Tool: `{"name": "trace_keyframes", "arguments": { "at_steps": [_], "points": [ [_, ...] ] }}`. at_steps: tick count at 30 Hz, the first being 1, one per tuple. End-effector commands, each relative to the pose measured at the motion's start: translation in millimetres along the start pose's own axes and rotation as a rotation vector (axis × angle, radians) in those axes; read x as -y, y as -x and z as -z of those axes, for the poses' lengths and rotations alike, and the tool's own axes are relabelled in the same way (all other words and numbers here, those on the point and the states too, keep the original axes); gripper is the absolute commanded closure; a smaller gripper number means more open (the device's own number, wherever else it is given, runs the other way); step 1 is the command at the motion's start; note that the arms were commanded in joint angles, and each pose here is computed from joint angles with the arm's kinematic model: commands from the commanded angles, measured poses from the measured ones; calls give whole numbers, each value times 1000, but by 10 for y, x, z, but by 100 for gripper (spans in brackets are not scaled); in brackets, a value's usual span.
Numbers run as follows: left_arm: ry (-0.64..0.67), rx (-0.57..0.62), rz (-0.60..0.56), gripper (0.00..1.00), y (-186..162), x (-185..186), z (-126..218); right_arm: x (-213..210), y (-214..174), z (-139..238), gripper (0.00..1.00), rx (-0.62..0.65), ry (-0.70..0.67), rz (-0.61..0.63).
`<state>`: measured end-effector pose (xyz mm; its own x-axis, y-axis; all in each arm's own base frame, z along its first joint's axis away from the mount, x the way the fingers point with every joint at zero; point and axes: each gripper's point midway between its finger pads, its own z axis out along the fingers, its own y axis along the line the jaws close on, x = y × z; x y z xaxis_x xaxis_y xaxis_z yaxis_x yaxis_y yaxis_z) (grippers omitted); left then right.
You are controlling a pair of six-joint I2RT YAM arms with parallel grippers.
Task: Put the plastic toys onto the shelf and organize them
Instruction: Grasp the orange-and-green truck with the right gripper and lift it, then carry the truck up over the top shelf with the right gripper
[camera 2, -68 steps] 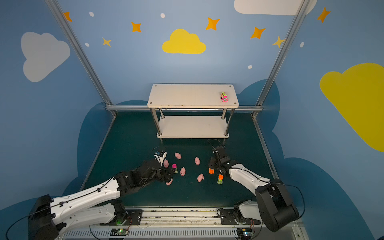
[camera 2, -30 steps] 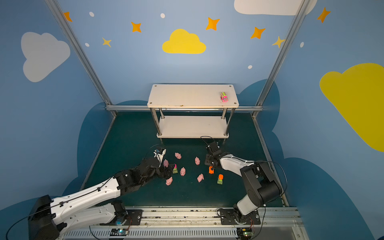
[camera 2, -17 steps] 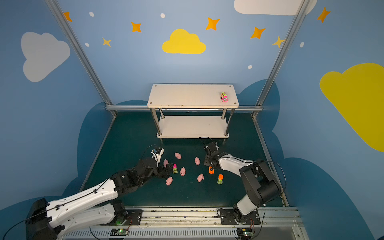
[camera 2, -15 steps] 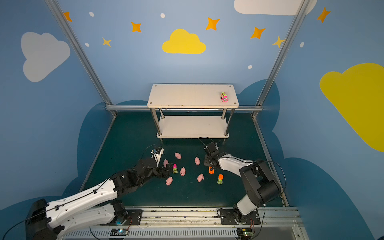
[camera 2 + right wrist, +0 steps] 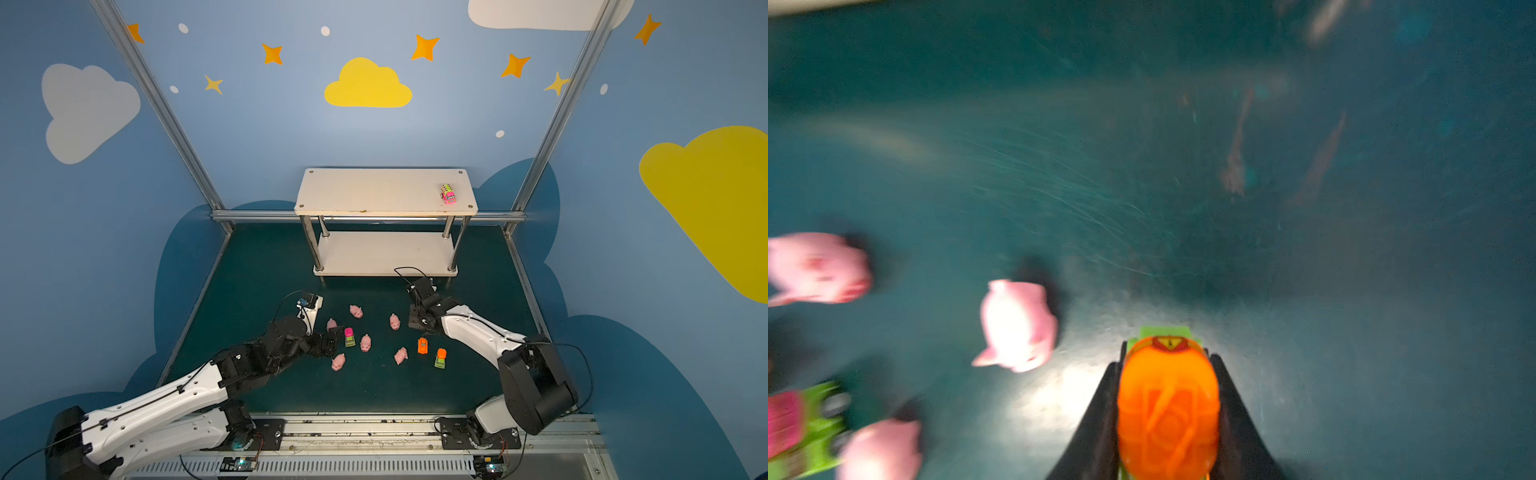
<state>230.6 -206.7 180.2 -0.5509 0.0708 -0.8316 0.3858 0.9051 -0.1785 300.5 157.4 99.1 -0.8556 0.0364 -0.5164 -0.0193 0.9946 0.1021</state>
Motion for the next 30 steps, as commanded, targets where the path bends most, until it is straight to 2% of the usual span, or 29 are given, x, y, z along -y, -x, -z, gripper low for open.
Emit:
{"name": "trace_keyframes", "arguments": {
  "at_steps": [1,7,13,17,24,30],
  "points": [
    [-5,6,-1,0,116,18,80,-6,134,331,76,23,5,58],
    [-24,6,-8,0,321,99,188,-97,504,915,75,102,48,125],
    [-51,16,-35,0,463,193,224,-268,1024,1590,75,232,112,193],
    [-56,25,-46,0,537,235,209,-315,1360,1970,75,310,107,212],
    [-54,42,-73,0,646,273,200,-431,1850,2296,73,409,116,233],
    [-37,61,-97,0,700,262,187,-493,2254,2297,74,447,127,228]
  ]
}}
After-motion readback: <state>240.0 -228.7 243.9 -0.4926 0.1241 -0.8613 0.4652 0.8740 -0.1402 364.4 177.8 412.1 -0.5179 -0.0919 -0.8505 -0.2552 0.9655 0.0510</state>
